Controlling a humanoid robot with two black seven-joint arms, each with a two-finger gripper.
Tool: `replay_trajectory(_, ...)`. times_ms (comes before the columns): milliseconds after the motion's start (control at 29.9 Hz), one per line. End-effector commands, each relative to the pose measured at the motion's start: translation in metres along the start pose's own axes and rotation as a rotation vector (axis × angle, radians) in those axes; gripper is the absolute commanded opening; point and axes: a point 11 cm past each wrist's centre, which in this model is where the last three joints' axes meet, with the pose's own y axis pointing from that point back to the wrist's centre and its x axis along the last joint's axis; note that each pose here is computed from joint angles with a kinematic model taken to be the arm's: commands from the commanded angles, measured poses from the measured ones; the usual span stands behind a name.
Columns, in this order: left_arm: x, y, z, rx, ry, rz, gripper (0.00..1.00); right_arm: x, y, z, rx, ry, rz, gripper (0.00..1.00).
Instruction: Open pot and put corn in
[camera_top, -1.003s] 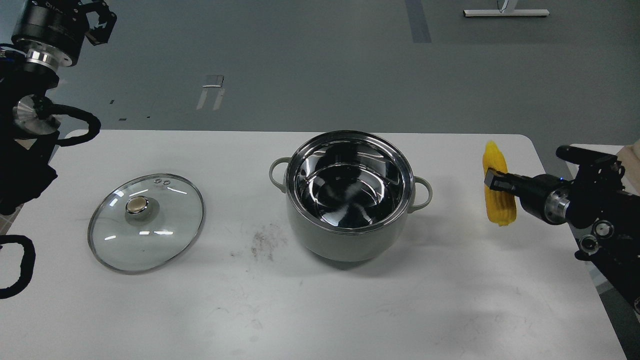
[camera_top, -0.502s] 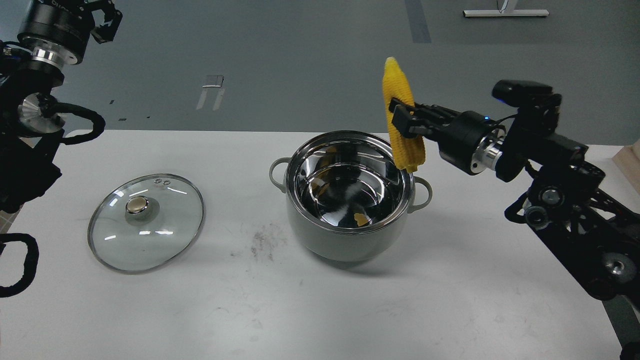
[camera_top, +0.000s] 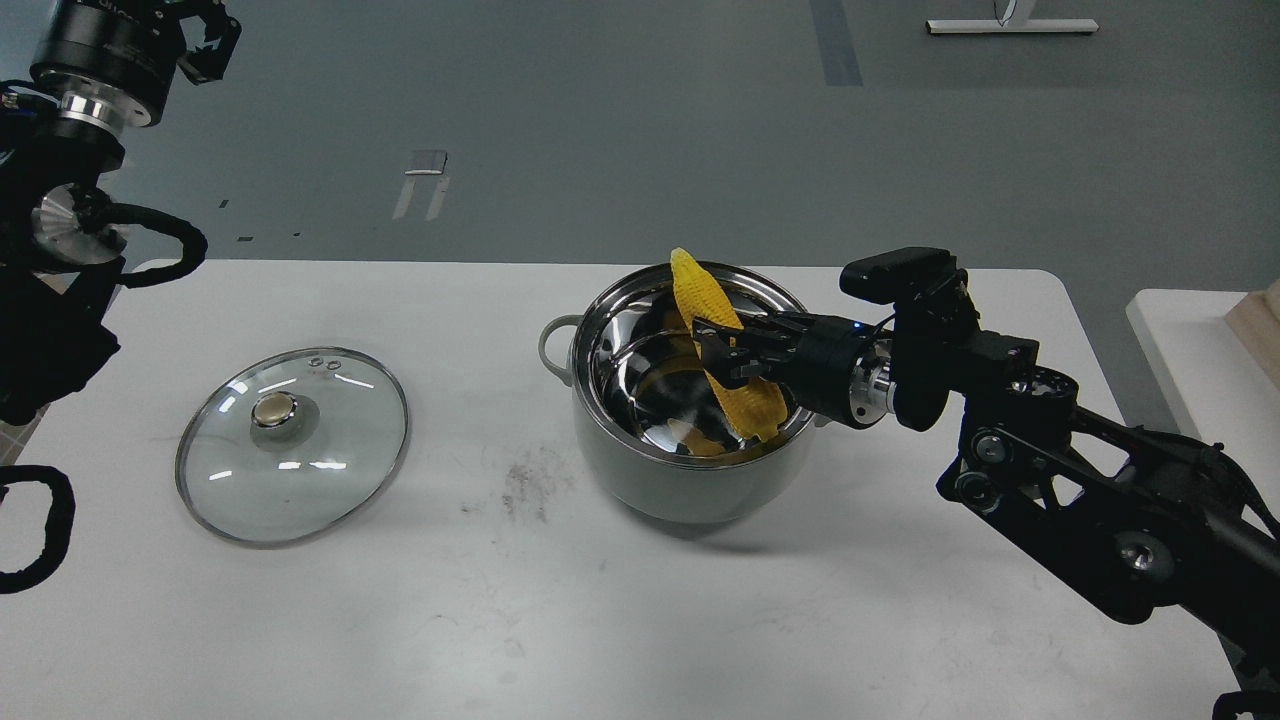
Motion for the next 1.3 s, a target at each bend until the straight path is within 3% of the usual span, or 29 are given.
replay_trajectory(0,-0.001,-0.001,0.0,-0.002,0.003,-0.002,0.98,0.0,-0.001,-0.002,0.006,-0.001,0.001,0.82)
replay_trajectory(100,-0.001,0.0,0.0,-0.002,0.003,-0.001,0.98,0.0,-0.001,-0.002,0.006,-0.001,0.001,0.94)
replay_trajectory(301,-0.002,-0.002,0.001,-0.008,0.009,-0.002,0.98,0.013,0.0,-0.005,0.015,0.003,0.032,0.98)
replay_trajectory(468,-0.006,-0.006,0.004,-0.014,0.008,-0.011,0.98,0.105,0.026,0.002,0.024,-0.068,0.298,0.99)
replay_trajectory(502,-0.006,-0.006,0.004,-0.014,0.008,-0.011,0.98,0.106,0.026,0.002,0.025,-0.068,0.299,0.99)
replay_trajectory(569,-0.004,-0.005,0.006,-0.016,0.004,-0.008,0.98,0.151,0.048,0.007,0.055,-0.19,0.469,1.0)
replay_trajectory(803,0.0,-0.003,0.009,-0.028,0.009,0.003,0.98,0.208,0.112,0.066,0.175,-0.621,0.754,1.0)
replay_trajectory(1037,-0.003,-0.003,0.001,-0.01,0.016,-0.002,0.98,0.204,0.154,0.147,0.354,-1.136,0.913,1.0)
replay_trajectory(1271,-0.002,-0.002,-0.001,-0.004,0.017,0.0,0.98,0.178,0.161,0.211,0.498,-1.555,1.006,1.0)
